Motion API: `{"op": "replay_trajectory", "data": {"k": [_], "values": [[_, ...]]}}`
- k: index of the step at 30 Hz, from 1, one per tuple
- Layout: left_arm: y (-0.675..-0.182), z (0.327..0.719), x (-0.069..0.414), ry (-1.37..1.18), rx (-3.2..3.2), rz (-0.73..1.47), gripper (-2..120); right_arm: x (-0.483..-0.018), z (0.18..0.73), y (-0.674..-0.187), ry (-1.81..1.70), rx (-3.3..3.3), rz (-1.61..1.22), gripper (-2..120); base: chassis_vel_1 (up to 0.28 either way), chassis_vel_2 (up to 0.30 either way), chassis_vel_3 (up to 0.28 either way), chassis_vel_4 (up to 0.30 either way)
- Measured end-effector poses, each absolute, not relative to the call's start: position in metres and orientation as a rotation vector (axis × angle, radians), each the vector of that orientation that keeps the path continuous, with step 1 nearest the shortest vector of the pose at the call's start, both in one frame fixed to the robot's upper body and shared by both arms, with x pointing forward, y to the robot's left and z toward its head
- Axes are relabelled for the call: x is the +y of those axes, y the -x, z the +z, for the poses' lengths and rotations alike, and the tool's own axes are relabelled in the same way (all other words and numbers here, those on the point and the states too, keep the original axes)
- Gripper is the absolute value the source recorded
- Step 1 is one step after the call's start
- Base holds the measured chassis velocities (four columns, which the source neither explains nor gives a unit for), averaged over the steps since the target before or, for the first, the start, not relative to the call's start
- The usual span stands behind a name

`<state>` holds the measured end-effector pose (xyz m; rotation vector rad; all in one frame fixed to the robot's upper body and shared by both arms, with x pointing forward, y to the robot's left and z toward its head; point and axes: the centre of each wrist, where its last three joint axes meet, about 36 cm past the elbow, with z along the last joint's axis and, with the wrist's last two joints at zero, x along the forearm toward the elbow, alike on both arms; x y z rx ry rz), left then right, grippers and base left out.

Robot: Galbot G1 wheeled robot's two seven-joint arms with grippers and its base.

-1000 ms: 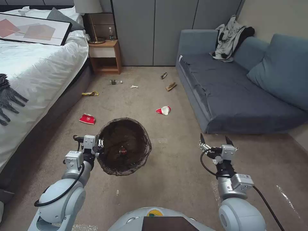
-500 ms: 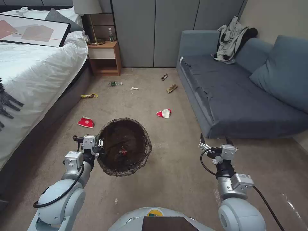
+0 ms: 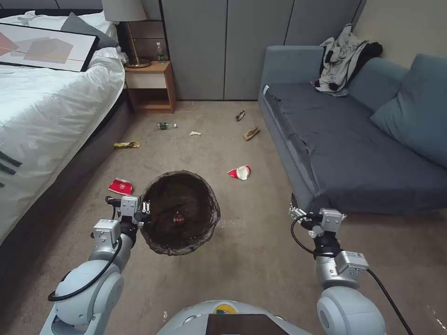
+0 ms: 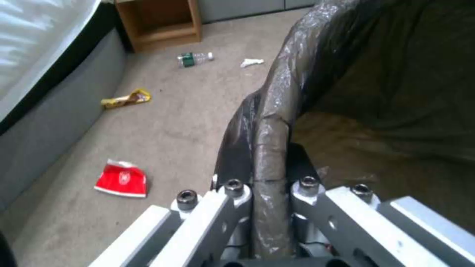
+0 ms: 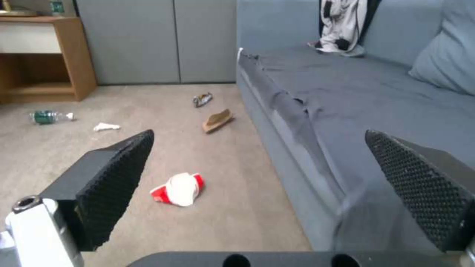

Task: Pick up the trash bin, then pick up the garbage from the floor and place it into the trash bin.

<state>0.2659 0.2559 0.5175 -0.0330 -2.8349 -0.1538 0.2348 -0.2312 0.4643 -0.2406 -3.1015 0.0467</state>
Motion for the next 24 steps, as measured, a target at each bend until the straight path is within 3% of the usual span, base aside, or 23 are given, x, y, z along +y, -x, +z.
{"op": "replay_trajectory", "data": {"k": [24], "values": [[-0.2671,0.5167,0.2555,0.038,-2.833,-0.153,3,-0.2314,0.4619,-0.2355,0.24,-3.099,0.046,100,-0.121,0.12,0.118,-0.122]]}}
